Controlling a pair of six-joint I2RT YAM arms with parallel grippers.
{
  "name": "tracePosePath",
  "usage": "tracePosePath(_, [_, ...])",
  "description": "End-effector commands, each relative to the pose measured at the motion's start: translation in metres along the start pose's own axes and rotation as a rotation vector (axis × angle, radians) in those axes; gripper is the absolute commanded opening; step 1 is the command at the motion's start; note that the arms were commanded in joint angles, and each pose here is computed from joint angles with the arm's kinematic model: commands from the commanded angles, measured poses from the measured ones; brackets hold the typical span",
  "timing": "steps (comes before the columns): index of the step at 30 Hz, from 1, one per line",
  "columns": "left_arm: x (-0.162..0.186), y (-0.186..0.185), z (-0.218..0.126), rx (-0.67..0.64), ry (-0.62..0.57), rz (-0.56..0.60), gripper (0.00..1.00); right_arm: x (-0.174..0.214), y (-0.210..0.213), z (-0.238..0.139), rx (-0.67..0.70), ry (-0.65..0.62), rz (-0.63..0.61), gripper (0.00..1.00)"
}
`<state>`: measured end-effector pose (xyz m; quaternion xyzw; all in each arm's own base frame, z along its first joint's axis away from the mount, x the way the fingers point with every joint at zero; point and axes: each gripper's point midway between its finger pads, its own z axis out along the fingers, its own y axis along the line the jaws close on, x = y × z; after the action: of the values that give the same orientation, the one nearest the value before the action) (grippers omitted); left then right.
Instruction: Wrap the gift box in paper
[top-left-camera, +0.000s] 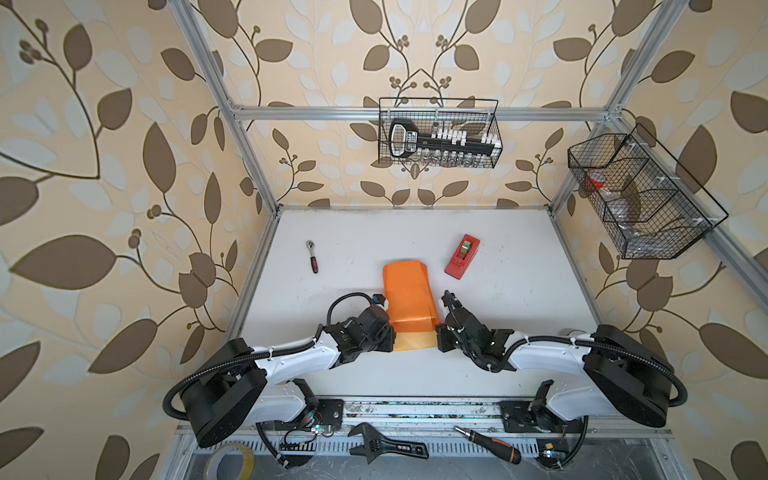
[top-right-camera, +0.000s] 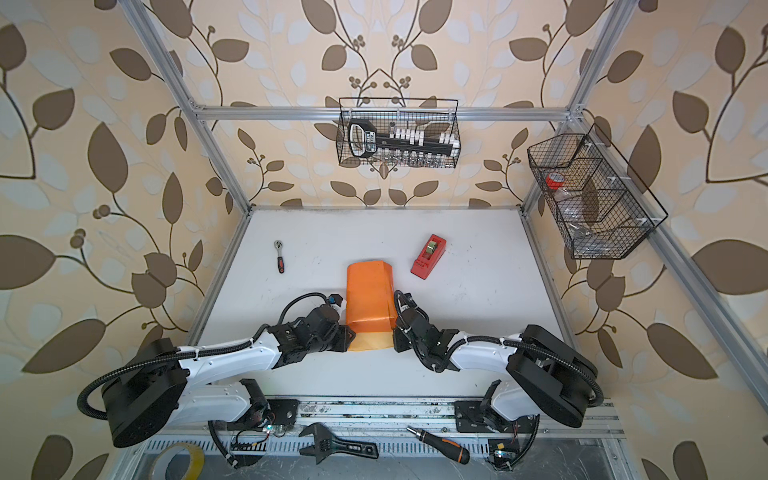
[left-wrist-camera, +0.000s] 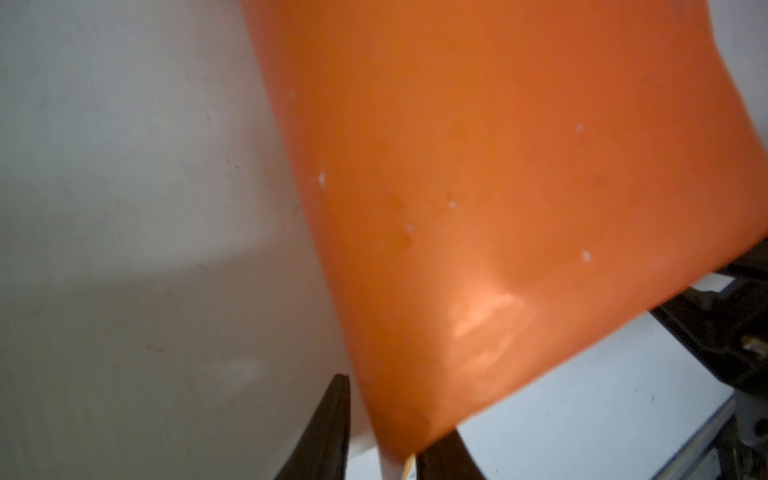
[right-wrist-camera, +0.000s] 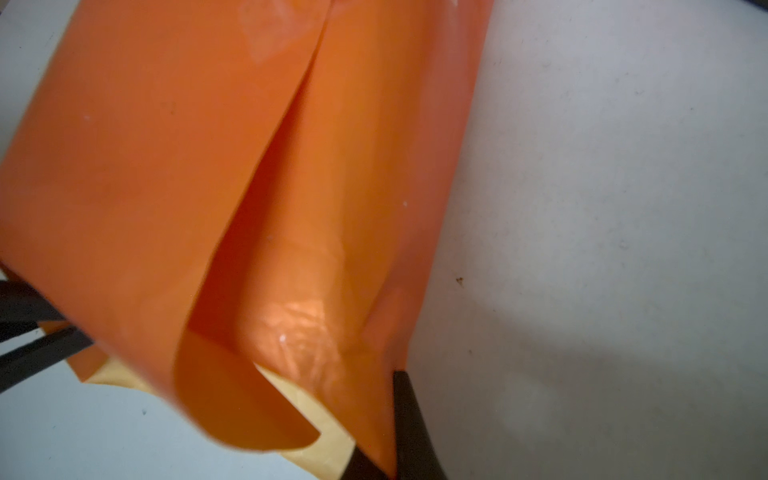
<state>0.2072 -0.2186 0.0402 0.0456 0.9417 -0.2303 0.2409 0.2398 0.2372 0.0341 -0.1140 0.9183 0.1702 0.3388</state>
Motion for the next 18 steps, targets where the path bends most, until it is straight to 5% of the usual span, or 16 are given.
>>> tracePosePath(1, [0.006, 0.000, -0.003, 0.008, 0.007, -0.011, 0.30, 0.001, -0.001, 0.001, 0.010, -0.003, 0.005, 0.06])
tracePosePath(18, [0.001, -0.004, 0.005, -0.003, 0.010, 0.004, 0.04, 0.000, -0.003, -0.006, 0.016, -0.006, 0.002, 0.13])
